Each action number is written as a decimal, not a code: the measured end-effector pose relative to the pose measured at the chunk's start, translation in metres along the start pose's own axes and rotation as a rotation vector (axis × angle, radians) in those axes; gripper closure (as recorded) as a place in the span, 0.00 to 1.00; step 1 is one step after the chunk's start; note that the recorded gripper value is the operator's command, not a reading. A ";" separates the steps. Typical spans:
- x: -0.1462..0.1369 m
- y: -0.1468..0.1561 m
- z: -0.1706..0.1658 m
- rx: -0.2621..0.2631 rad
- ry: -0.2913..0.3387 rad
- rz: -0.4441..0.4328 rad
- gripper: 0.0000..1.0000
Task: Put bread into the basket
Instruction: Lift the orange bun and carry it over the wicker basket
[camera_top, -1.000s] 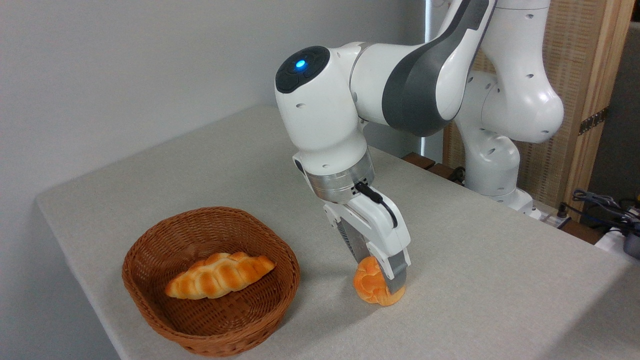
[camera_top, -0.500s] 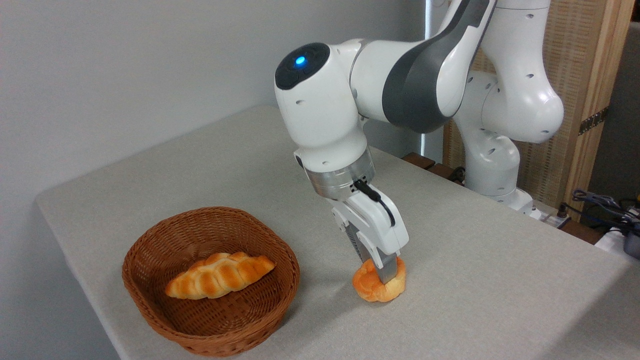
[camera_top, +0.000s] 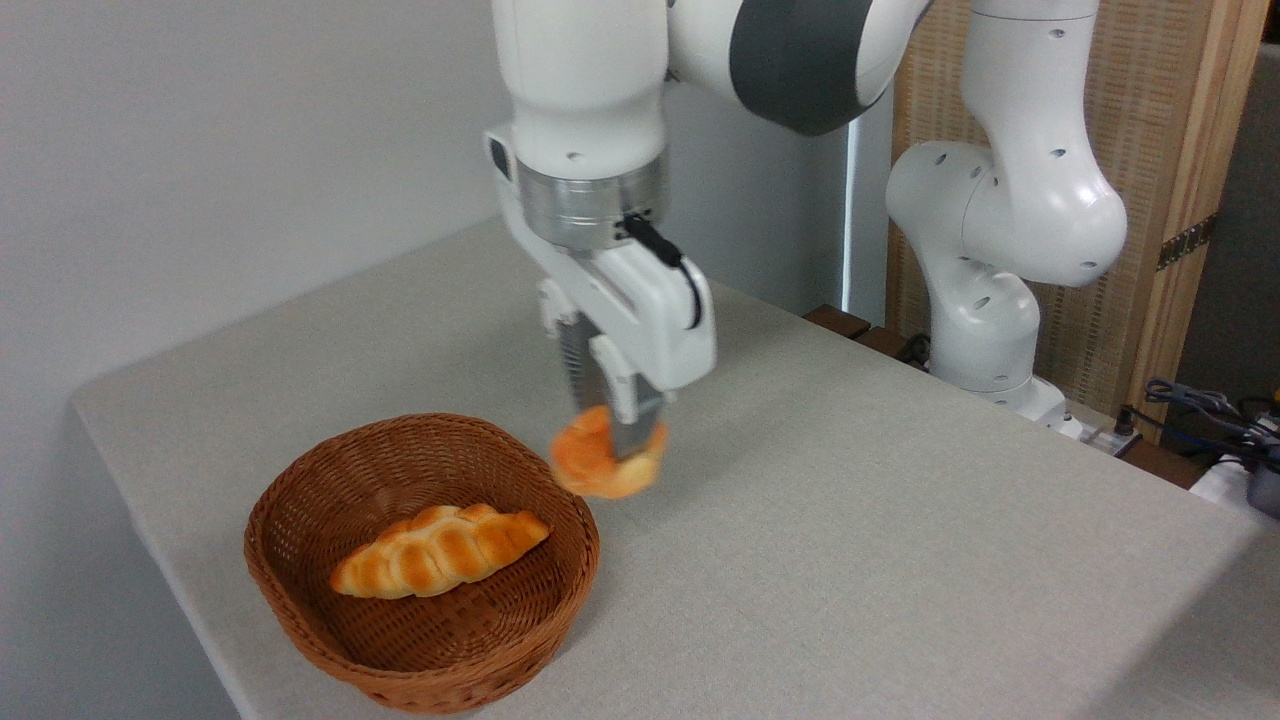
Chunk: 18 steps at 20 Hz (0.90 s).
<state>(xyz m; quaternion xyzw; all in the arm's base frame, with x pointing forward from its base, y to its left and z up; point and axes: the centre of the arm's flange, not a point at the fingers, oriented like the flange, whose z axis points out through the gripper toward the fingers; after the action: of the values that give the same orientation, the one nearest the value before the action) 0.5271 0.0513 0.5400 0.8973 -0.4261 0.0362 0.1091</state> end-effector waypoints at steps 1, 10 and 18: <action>0.009 -0.004 -0.002 0.013 0.043 -0.006 0.58; 0.066 -0.026 0.026 0.160 0.145 0.042 0.00; 0.072 -0.029 0.028 0.193 0.153 0.118 0.00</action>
<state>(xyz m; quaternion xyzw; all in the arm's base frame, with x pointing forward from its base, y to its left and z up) 0.5940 0.0084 0.5191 0.8715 -0.4633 0.1517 0.0520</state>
